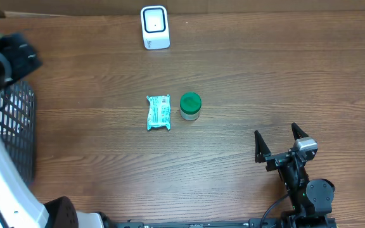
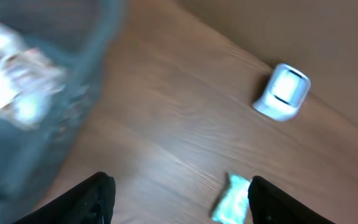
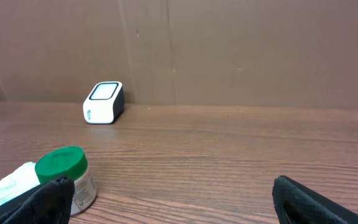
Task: Scan the item barcode
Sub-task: 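Return the left gripper into the basket and grasp the brown pouch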
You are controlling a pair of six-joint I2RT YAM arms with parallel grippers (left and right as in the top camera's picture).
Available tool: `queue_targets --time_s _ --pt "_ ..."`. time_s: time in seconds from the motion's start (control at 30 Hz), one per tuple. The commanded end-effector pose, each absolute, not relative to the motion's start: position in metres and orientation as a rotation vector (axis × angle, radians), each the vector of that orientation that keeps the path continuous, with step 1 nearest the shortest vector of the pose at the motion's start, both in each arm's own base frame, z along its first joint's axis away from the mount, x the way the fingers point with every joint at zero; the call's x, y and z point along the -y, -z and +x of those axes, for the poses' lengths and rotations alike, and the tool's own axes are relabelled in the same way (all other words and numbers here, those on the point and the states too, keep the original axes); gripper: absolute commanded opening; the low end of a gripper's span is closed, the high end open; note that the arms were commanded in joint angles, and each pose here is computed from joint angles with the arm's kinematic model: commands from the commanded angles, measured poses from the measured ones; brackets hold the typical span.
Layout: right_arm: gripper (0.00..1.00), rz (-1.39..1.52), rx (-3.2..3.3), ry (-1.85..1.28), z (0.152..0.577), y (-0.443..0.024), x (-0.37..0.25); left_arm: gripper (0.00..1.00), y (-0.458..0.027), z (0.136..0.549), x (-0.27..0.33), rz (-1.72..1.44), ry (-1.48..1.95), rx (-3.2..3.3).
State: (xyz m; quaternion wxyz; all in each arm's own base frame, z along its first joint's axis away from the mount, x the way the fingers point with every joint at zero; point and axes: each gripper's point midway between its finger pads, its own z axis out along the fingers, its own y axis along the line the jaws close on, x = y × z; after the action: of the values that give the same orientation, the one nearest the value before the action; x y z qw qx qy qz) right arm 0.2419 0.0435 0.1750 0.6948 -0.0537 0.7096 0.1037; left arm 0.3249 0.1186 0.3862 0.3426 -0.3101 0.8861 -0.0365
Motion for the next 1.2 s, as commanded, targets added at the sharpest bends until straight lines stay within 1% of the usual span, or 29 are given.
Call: queue_targets --time_s 0.0,0.27,0.47,0.63,0.7,0.77,0.8,0.83,1.03,1.17 --pt "1.0 -0.123 -1.583 -0.243 0.242 -0.172 -0.046 0.73 -0.383 0.311 -0.149 -0.981 0.063 -2.252" --pt "1.0 -0.123 -1.583 -0.243 0.242 -0.172 -0.046 0.73 -0.356 0.278 -0.216 -1.339 -0.011 -2.155" --pt "1.0 -0.123 -1.583 -0.243 0.242 -0.172 -0.046 0.75 -0.321 0.259 -0.256 -1.556 -0.025 -2.077" --pt "1.0 -0.123 -1.583 -0.243 0.242 -0.172 -0.046 0.8 -0.275 0.249 -0.282 -1.696 -0.016 -2.037" --pt "1.0 -0.123 -1.583 -0.243 0.242 -0.172 -0.046 0.87 -0.252 0.247 -0.288 -1.734 -0.004 -2.048" --pt "1.0 -0.123 -1.583 -0.243 0.242 -0.172 -0.046 0.92 -0.23 0.246 -0.292 -1.761 0.004 -2.06" --pt "1.0 -0.123 -1.583 -0.243 0.242 -0.172 -0.046 0.98 -0.218 0.247 -0.294 -1.768 0.007 -2.065" --pt "1.0 -0.123 -1.583 -0.243 0.242 -0.172 -0.046 1.0 -0.208 0.249 -0.295 -1.762 0.013 -2.071" --pt "1.0 -0.123 -1.583 -0.243 0.242 -0.172 -0.046 1.0 -0.157 0.275 -0.304 -1.708 0.118 -2.064" --pt "1.0 -0.123 -1.583 -0.243 0.242 -0.172 -0.046 1.0 -0.122 0.282 -0.311 -1.731 0.136 -2.088"
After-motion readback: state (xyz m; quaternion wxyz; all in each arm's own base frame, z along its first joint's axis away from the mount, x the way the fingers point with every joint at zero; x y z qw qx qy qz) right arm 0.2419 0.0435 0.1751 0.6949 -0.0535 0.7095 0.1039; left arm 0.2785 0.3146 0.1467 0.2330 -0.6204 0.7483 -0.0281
